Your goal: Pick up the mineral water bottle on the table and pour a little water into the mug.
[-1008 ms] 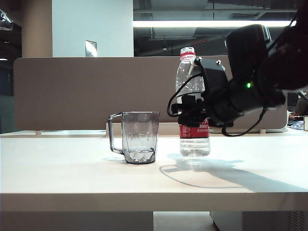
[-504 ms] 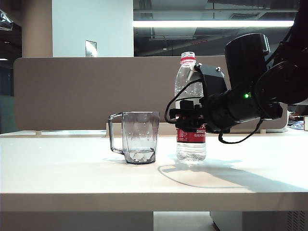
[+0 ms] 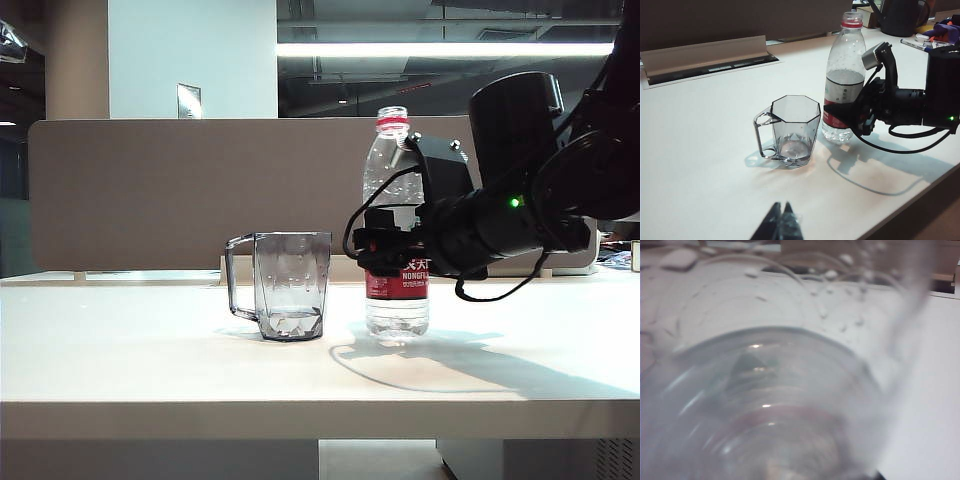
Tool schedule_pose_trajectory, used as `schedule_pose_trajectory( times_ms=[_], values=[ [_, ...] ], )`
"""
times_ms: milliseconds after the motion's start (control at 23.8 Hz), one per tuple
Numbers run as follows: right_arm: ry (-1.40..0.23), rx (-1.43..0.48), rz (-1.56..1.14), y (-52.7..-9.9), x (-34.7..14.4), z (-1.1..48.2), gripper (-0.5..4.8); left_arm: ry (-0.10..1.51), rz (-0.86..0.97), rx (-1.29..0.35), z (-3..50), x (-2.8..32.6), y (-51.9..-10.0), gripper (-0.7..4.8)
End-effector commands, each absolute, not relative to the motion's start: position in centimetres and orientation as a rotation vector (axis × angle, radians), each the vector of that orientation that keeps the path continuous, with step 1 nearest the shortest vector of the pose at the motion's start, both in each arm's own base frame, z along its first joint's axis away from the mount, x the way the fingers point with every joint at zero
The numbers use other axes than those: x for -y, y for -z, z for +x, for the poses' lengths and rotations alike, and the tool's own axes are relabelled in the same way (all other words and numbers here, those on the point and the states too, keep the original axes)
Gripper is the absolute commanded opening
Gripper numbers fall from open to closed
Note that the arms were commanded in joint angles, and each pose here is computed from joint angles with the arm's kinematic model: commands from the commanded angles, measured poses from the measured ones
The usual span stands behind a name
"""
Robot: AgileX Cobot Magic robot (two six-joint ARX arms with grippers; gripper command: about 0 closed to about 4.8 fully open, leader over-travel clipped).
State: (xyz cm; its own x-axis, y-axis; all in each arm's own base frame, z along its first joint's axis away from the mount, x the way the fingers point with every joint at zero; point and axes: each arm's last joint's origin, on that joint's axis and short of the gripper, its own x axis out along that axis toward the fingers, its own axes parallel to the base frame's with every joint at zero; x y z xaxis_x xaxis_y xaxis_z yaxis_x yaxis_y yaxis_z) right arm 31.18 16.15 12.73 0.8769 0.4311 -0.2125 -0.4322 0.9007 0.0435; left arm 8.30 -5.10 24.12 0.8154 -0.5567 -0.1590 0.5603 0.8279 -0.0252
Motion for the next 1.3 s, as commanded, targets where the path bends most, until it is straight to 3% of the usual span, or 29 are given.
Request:
schedule_pose_trajectory(
  times_ms=[42,252,588,966,1008,1092,1134,1176,1302],
  values=[
    [-0.453,-0.234,-0.006,-12.6,-16.1,31.0,3.85,0.598,0.026,-0.146,8.3,5.1,-24.3,-0.05],
    [-0.455,-0.219,-0.002,-13.1,-16.1,30.9,4.37,0.598,0.026,-0.146,8.3,5.1,-24.3,-0.05],
    [-0.45,-0.323,-0.031,-14.4,-15.7,29.9,4.36,0.597,0.027,-0.146,8.3,5.1,-24.3,-0.05],
    [-0.45,-0.292,-0.074,-17.3,-13.7,26.2,4.18,0.598,0.027,-0.147,8.3,5.1,-24.3,-0.05],
    [-0.449,-0.306,-0.078,-17.7,-13.4,25.7,3.93,0.598,0.027,-0.147,8.3,5.1,-24.3,-0.05],
    [-0.449,-0.351,-0.093,-18.5,-12.7,24.3,2.73,0.598,0.027,-0.147,8.3,5.1,-24.3,-0.05],
    [-0.448,-0.386,-0.103,-19.3,-12.0,22.9,1.22,0.597,0.027,-0.146,8.3,5.1,-24.3,-0.05],
    [-0.448,-0.396,-0.105,-19.7,-11.7,22.3,0.7,0.598,0.026,-0.146,8.3,5.1,-24.3,-0.05],
    [-0.448,-0.395,-0.104,-20.5,-10.6,20.3,0.19,0.598,0.027,-0.147,8.3,5.1,-24.3,-0.05]
  ],
)
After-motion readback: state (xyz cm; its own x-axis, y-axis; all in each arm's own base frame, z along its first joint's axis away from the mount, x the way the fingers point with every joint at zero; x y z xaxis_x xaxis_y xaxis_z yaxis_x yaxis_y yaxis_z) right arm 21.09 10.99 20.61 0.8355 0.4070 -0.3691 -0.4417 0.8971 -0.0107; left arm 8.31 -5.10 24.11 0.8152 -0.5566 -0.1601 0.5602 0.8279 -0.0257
